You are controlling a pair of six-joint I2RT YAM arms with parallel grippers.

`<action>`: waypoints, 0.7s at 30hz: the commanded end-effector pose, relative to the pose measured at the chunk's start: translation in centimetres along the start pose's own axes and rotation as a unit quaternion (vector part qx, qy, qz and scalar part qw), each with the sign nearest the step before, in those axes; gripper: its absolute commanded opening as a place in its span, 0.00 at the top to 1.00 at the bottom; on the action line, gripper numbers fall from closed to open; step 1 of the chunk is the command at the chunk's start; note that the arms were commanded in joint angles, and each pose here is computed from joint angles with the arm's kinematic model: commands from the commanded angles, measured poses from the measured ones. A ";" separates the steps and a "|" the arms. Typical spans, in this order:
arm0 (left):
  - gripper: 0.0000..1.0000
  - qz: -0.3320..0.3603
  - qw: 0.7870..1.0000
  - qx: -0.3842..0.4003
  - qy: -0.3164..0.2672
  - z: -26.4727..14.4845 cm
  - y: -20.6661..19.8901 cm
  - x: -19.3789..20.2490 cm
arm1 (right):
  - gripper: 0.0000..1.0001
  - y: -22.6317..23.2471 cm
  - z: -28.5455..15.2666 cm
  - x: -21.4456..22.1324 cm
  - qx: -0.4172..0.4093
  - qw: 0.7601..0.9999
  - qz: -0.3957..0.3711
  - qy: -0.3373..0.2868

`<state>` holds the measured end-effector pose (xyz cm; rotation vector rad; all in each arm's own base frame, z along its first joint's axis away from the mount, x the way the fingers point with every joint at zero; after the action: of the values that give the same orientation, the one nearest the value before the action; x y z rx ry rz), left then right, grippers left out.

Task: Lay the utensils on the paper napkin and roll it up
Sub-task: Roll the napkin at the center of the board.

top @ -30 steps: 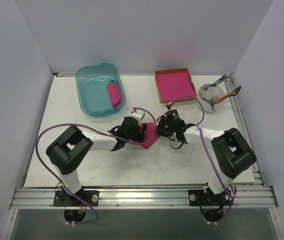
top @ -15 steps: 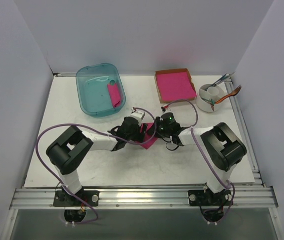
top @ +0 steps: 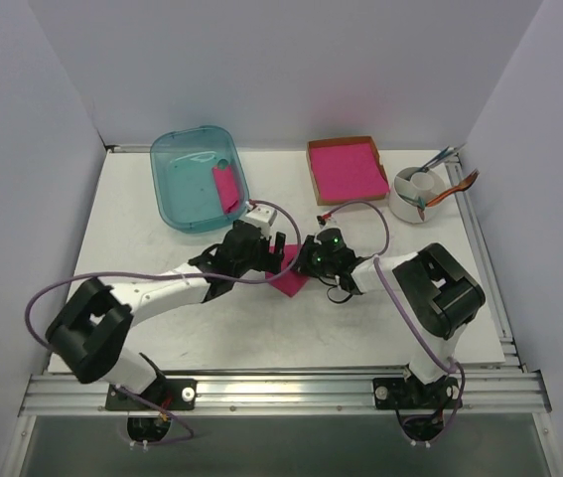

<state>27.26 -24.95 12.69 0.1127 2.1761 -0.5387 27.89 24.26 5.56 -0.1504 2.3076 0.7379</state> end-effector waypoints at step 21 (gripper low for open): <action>0.06 -0.205 0.970 0.048 -0.120 -12.2 4.7 -4.6 | 1.00 -0.6 0.7 3.3 0.036 0.995 -0.046 0.082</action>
<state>22.69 -14.07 20.46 -0.3707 1.9166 -0.7366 28.00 24.99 5.45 -0.2141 2.3011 0.7281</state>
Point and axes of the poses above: each gripper's point midway between its finger pads, its own z axis out along the fingers, its own y axis along the line the jaws close on, x = y × z, the point moved 7 cm from there along -z, back along the fingers, and after that the axes turned 14 degrees about -z, right-handed, at the moved point
